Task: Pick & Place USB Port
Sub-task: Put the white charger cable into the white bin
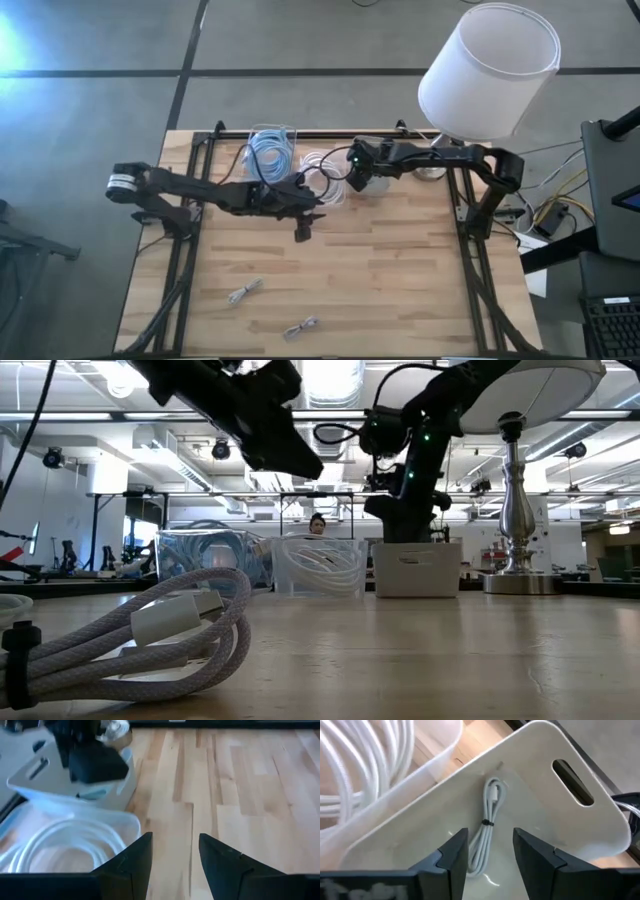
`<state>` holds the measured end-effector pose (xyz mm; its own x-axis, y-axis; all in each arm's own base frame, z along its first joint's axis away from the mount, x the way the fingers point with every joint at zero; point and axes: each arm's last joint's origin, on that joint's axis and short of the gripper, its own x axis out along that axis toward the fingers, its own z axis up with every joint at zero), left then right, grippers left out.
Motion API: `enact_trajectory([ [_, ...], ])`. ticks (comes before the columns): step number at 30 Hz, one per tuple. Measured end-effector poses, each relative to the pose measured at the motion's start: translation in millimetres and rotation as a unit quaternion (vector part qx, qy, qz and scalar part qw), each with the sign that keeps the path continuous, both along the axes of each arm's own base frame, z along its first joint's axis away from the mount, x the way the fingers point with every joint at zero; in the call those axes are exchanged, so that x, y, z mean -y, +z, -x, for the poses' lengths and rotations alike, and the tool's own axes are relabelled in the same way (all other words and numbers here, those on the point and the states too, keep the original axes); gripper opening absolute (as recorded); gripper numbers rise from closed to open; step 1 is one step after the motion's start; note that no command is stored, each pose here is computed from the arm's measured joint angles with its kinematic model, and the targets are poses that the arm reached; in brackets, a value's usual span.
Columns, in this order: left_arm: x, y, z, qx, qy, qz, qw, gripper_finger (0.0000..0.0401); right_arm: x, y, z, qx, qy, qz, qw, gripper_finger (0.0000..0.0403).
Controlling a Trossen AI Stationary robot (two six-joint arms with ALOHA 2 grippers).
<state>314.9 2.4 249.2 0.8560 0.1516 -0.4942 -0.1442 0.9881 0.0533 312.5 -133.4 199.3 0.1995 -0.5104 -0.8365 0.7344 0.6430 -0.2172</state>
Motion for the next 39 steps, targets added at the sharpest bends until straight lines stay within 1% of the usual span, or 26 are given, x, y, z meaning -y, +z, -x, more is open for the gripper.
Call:
enact_trajectory([
  [6,8,5,18,-0.046,0.005,0.029,0.999,0.0165,-9,9,1,0.010,0.013,0.003,1.000,0.0153],
  [10,18,1,27,-0.089,0.005,0.047,0.995,0.0165,-16,15,1,0.020,0.024,0.007,1.000,0.0149],
  [14,32,-7,35,-0.137,0.005,0.071,0.988,0.0165,-23,19,0,0.026,0.034,0.009,0.999,0.0142],
  [21,63,-13,49,-0.192,-0.010,0.102,0.976,0.0165,-25,19,0,0.026,0.037,0.009,0.999,0.0145],
  [24,75,-17,56,-0.219,-0.005,0.135,0.966,0.0165,-25,18,0,0.024,0.037,0.008,0.999,0.0149],
  [31,99,-26,75,-0.276,0.046,0.212,0.936,0.0165,-25,18,0,0.021,0.042,0.010,0.999,0.0146],
  [34,110,-32,83,-0.293,0.057,0.246,0.922,0.0165,-25,18,0,0.018,0.047,0.010,0.999,0.0142],
  [36,117,-38,90,-0.310,0.065,0.266,0.910,0.0165,-25,18,0,0.016,0.051,0.010,0.998,0.0140],
  [39,125,-48,101,-0.341,0.097,0.308,0.883,0.0165,-24,23,-2,0.015,0.064,0.016,0.998,0.0140],
])
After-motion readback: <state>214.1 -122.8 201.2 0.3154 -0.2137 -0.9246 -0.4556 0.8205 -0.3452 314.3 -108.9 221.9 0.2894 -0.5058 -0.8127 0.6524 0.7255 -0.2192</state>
